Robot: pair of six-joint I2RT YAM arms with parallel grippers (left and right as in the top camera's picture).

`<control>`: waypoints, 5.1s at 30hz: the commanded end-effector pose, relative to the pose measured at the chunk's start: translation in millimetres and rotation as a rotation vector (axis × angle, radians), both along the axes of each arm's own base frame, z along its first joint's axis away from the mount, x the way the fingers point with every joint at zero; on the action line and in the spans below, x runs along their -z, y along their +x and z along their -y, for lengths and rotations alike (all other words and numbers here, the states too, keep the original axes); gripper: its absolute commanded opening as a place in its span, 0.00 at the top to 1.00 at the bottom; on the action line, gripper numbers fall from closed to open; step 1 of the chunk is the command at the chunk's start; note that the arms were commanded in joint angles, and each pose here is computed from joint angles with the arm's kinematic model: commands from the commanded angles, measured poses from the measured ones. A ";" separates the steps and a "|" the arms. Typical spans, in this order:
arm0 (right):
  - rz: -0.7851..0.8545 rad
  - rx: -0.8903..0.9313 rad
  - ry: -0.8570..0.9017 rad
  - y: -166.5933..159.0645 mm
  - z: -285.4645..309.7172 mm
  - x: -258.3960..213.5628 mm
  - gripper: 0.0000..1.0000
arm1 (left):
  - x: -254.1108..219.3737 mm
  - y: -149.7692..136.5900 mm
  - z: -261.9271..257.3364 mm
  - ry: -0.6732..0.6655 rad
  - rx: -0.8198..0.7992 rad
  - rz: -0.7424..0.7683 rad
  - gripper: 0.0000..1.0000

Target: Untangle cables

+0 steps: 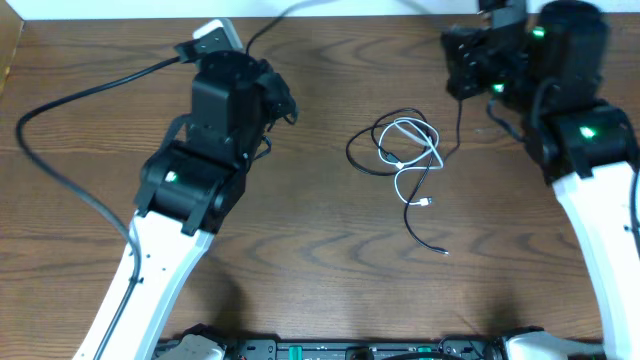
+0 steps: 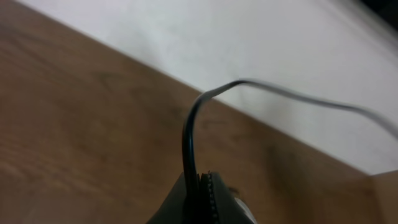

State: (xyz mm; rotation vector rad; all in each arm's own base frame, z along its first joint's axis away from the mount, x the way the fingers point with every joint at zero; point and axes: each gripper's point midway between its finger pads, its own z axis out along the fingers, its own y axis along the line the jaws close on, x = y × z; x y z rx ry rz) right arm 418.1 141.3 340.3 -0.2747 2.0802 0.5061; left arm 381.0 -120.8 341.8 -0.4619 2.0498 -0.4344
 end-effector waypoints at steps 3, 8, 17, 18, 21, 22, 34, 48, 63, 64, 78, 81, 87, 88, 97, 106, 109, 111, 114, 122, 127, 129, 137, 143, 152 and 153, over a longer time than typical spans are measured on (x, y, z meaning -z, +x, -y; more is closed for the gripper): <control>-0.126 0.079 -0.058 2.8 11.0 36.2 0.99 | 2.8 2.1 0.8 0.031 0.013 -0.018 0.93; -0.160 0.251 -0.192 -0.2 48.7 48.4 0.99 | 2.6 2.0 0.8 0.056 0.027 -0.014 0.92; 0.011 0.394 -0.325 -4.8 86.4 -9.0 0.99 | 2.6 2.0 0.8 0.062 0.031 -0.013 0.92; 0.040 0.389 -0.329 -5.9 86.6 -20.3 0.99 | 2.6 2.0 0.8 0.062 0.031 -0.013 0.92; 0.121 0.380 -0.313 -11.3 85.8 -56.1 0.99 | 2.8 2.1 0.8 0.063 0.031 -0.014 0.92; 0.143 0.362 -0.301 -13.8 82.8 -66.4 0.99 | 2.8 2.1 0.8 0.063 0.031 -0.014 0.92; 0.045 0.145 -0.219 -18.8 43.8 -46.6 0.71 | 9.3 4.6 1.8 0.109 0.054 -0.026 0.92; -0.373 0.187 -0.234 39.4 63.1 102.9 0.46 | 11.2 10.2 -14.2 0.128 0.037 -0.032 0.93; -0.358 -0.075 -0.114 57.4 14.5 126.6 0.34 | -196.2 7.6 -6.4 -0.128 0.044 0.753 0.92; -0.342 -0.105 -0.104 57.6 9.9 123.7 0.34 | -209.8 -1.4 -9.7 -0.169 0.038 0.794 0.92; -0.129 -0.541 -0.105 30.2 -68.7 99.4 0.25 | -260.2 -50.8 -28.2 -0.265 0.028 0.947 0.92; -0.098 -0.580 -0.114 26.3 -85.1 96.4 0.23 | -260.3 -51.1 -27.6 -0.271 0.032 0.946 0.92; 0.015 -0.649 -0.119 29.2 -126.6 88.6 0.21 | -261.8 -54.9 -19.8 -0.313 0.084 0.941 0.92; 0.042 -0.658 -0.120 30.8 -133.5 86.3 0.21 | -261.6 -55.1 -18.9 -0.313 0.090 0.941 0.93; 0.167 -0.630 -0.044 54.0 -188.6 80.5 0.19 | -258.5 -55.3 -14.8 -0.366 0.112 0.912 0.92; 0.153 -0.383 -0.072 93.1 -170.9 87.9 0.99 | -241.0 -50.1 -9.0 -0.345 0.132 0.833 0.92; 0.156 -0.296 -0.079 100.6 -146.6 72.6 0.99 | -222.1 -42.7 -6.3 -0.321 0.130 0.756 0.92; 0.173 -0.240 -0.094 102.1 -126.3 55.1 0.99 | -204.5 -35.3 -5.1 -0.298 0.119 0.689 0.92; 0.227 -0.165 -0.104 98.6 -99.4 18.2 0.99 | -175.0 -22.5 -4.8 -0.261 0.092 0.583 0.83; 0.470 -0.050 -0.065 44.9 -57.1 -111.3 0.99 | -76.4 2.4 4.5 -0.148 0.082 0.241 0.64; 0.600 0.015 -0.049 4.9 -32.3 -171.5 0.99 | -20.6 11.2 7.8 -0.086 0.077 0.058 0.39; 0.640 0.048 -0.060 -7.0 -22.0 -187.4 0.99 | -1.5 14.5 9.0 -0.051 0.083 0.000 0.30; 0.569 0.145 -0.188 -6.5 2.0 -167.5 0.99 | 48.4 21.3 13.7 0.042 0.121 -0.144 0.19; 0.478 0.292 -0.325 18.4 31.9 -135.3 0.99 | 63.2 23.9 14.4 0.102 0.152 -0.178 0.18; 0.335 0.473 -0.417 47.1 113.5 -95.7 0.99 | 65.1 23.3 13.7 0.121 0.161 -0.183 0.18; 0.305 0.497 -0.425 48.0 126.5 -88.8 0.99 | 64.9 23.3 13.7 0.121 0.160 -0.182 0.17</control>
